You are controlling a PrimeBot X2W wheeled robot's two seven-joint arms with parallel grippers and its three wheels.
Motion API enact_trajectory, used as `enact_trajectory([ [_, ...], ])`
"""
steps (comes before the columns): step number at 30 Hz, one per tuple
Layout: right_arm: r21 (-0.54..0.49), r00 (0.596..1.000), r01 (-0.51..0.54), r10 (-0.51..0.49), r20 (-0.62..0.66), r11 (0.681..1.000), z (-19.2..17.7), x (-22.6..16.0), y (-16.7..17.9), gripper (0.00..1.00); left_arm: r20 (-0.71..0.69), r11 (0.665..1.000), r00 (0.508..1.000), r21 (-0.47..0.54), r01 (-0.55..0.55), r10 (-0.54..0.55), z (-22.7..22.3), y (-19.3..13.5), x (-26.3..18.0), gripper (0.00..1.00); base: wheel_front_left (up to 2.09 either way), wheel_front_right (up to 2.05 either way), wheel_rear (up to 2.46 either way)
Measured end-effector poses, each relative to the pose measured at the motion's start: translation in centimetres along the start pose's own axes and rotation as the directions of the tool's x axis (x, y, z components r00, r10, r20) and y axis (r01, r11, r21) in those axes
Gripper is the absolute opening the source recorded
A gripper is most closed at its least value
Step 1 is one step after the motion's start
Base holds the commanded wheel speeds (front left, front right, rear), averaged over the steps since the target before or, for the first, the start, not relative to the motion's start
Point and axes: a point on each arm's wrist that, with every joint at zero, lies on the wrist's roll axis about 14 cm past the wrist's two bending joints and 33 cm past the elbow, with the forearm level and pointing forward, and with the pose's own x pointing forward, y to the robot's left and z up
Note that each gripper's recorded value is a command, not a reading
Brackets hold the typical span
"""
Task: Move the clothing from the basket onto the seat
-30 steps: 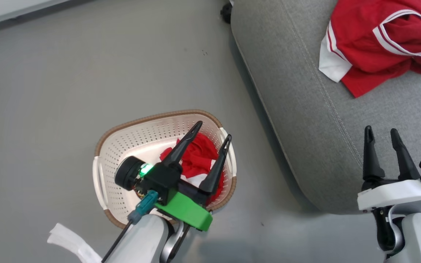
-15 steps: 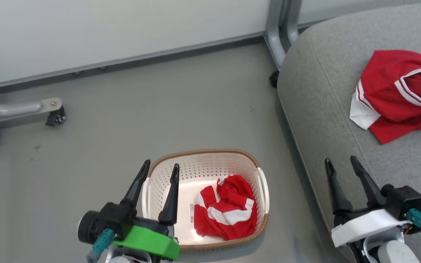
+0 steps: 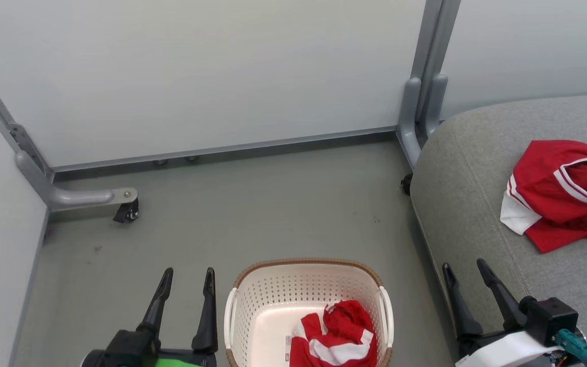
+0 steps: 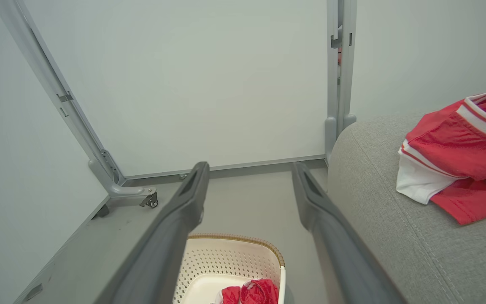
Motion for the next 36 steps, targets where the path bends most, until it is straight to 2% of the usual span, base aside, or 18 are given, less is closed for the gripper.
enact_trajectory([
  [8, -0.011, 1.000, 0.002, -0.002, 0.015, 1.000, 0.4, -1.5, 0.4, 1.00, -0.015, 0.999, 1.000, 0.027, -0.024, 0.024, -0.4, 0.9, -2.0, 1.00, 0.00, 0.00, 0.00],
  [36, -0.036, 0.999, 0.042, -0.042, 0.003, 0.998, 0.1, -2.6, -0.8, 1.00, -0.048, 1.000, 0.999, 0.030, 0.000, 0.002, -1.4, 0.6, -1.8, 1.00, 0.00, 0.00, 0.00],
])
